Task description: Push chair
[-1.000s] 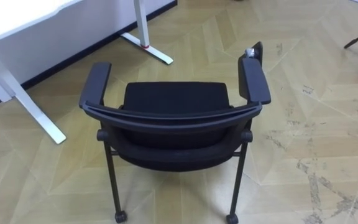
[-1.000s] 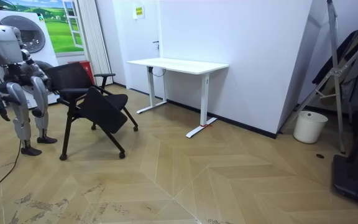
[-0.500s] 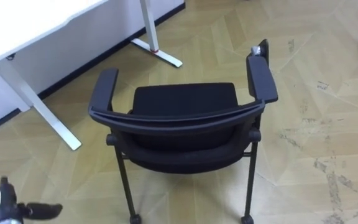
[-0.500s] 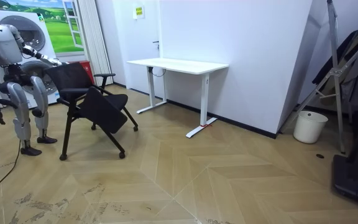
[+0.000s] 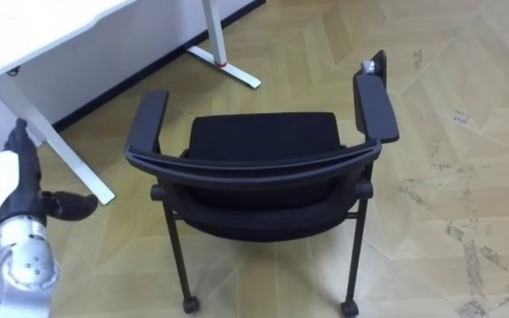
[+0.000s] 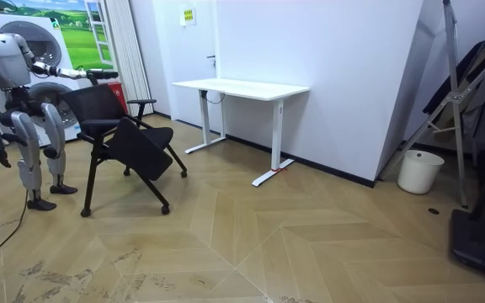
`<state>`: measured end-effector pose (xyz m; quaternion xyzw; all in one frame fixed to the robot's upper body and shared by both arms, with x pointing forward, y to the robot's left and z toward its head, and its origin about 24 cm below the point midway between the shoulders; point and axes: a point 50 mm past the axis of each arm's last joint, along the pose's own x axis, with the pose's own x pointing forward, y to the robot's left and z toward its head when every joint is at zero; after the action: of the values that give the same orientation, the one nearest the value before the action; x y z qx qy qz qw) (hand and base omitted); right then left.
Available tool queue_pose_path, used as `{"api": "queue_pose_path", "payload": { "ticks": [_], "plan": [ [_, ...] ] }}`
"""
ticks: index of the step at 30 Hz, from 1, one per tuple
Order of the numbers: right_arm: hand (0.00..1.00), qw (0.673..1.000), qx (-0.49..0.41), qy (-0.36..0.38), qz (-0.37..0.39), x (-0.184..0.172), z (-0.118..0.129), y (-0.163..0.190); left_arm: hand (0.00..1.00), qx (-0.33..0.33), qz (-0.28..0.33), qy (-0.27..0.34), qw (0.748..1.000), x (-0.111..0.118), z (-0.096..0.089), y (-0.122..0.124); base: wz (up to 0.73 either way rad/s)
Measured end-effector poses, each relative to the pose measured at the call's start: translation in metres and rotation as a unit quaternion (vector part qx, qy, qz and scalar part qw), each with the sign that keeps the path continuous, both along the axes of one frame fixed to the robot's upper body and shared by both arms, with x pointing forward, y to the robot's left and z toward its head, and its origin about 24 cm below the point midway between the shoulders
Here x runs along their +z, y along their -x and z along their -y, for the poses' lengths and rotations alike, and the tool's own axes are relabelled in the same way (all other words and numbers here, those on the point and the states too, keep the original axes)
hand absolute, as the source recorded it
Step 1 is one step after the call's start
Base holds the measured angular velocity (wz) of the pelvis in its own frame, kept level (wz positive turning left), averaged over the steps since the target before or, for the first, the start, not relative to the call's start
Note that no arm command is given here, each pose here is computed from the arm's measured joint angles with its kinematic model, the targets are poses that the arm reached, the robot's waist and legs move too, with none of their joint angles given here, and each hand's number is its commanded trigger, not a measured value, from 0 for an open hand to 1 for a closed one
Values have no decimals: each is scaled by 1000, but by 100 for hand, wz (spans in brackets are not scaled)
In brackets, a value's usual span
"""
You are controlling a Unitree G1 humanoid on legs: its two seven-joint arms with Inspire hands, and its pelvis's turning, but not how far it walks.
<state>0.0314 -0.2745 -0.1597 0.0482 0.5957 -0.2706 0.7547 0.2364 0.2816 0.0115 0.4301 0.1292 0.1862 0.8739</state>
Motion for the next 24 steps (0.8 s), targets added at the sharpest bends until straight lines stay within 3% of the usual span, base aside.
{"api": "queue_pose_path", "payload": {
  "ticks": [7, 15, 24],
  "plan": [
    [0, 1000, 8, -8, 6, 0, -2, -6, 0, -75, 20, -71, 994, 27, 27, -13, 5],
    [0, 999, 31, -19, 8, -2, -8, -13, 0, -150, -12, -92, 984, 29, 56, -21, 1],
    [0, 999, 24, -28, -11, -4, -11, -9, 0, -228, 13, -166, 959, 75, 83, -22, 13]
  ]
}}
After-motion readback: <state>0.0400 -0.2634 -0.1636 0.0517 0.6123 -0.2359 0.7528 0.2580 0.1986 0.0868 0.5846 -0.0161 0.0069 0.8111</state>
